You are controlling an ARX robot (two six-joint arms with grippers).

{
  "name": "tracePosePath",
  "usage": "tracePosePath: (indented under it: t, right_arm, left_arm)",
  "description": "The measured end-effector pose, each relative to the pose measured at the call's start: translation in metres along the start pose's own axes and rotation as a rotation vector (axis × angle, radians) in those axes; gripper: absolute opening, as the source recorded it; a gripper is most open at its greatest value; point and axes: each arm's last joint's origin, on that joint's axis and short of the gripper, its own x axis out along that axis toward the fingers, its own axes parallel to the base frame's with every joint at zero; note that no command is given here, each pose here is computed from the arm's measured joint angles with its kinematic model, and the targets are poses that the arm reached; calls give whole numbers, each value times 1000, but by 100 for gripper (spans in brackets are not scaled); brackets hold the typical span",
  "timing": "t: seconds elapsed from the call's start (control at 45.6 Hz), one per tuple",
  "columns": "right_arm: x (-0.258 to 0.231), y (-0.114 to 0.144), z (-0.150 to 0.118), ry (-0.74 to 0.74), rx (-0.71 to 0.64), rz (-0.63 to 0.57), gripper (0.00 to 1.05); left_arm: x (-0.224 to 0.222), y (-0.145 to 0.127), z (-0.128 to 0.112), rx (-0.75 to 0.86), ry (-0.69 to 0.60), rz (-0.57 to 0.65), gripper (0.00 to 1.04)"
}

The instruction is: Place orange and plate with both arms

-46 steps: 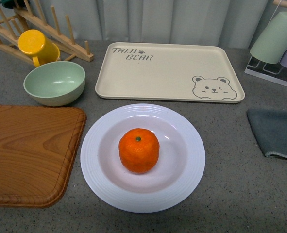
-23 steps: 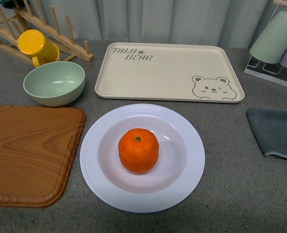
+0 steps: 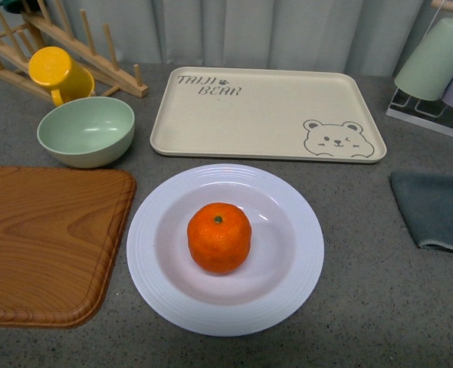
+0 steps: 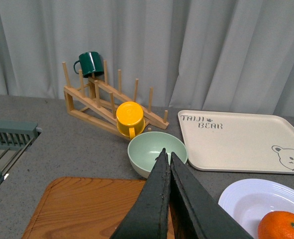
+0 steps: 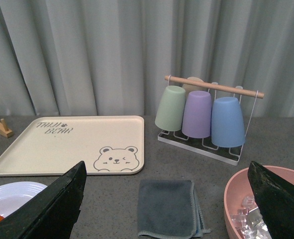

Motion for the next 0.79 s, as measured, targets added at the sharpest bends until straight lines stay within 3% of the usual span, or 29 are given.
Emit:
tracePosePath:
  t: [0.263, 0.395, 0.526, 0.658, 0.789]
  right_arm:
    - [0, 0, 0, 0, 0, 0, 95]
    - [7, -1, -2, 113, -92, -86, 95]
    - [32, 4, -5, 210, -96, -6, 95]
    - [69, 6, -9, 295, -20, 113, 95]
    - [114, 8, -37, 565, 167, 255, 95]
  left_arm:
    - [-9, 0, -2, 0, 4, -3, 4]
    - [-9, 0, -2, 0, 4, -2, 27]
    - [-9, 0, -2, 0, 3, -3, 50]
    - [-9, 0, -2, 0, 3, -2, 73]
    - [-9, 0, -2, 1, 3, -3, 99]
